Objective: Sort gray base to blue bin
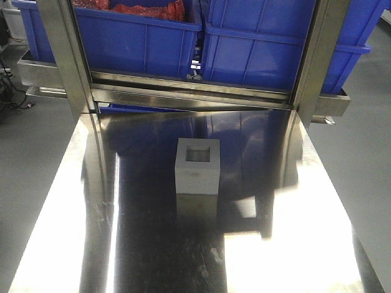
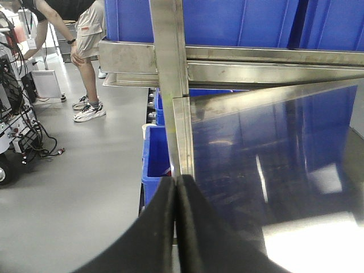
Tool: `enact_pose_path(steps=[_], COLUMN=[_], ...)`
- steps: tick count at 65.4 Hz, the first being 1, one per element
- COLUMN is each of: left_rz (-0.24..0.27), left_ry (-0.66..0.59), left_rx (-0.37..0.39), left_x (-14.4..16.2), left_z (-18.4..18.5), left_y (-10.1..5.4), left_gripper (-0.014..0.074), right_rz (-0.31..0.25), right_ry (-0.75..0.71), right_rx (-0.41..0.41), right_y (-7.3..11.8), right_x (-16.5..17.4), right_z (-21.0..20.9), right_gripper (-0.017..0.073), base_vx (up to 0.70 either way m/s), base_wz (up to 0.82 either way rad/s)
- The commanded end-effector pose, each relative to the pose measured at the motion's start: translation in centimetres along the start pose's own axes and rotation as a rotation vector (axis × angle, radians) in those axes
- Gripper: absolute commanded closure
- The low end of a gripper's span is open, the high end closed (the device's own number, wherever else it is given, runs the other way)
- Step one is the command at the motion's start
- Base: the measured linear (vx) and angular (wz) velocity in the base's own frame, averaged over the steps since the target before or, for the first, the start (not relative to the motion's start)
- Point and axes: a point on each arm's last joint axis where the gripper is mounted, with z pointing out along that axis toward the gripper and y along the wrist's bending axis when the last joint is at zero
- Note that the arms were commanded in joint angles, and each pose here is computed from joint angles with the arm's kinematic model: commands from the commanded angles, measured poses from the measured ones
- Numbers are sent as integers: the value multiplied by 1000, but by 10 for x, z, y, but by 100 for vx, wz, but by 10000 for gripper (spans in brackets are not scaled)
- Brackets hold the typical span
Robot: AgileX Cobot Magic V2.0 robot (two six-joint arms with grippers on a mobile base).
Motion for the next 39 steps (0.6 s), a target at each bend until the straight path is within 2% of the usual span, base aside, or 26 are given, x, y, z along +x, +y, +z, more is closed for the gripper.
enact_pose_path(steps=[1,39], left_rz=[-11,-11], left_ry=[-101,-101], left_rx=[3,3], left_x=[-14,-14], left_z=[-3,-3], left_y=[0,0], left_gripper=[600,600], right_rz=[-15,-15], right_ry=[-73,-73], right_rx=[1,1], right_y=[0,0], right_x=[-6,-6], right_z=[0,0], right_gripper=[564,564], base_vx=[0,0], base_wz=[0,0])
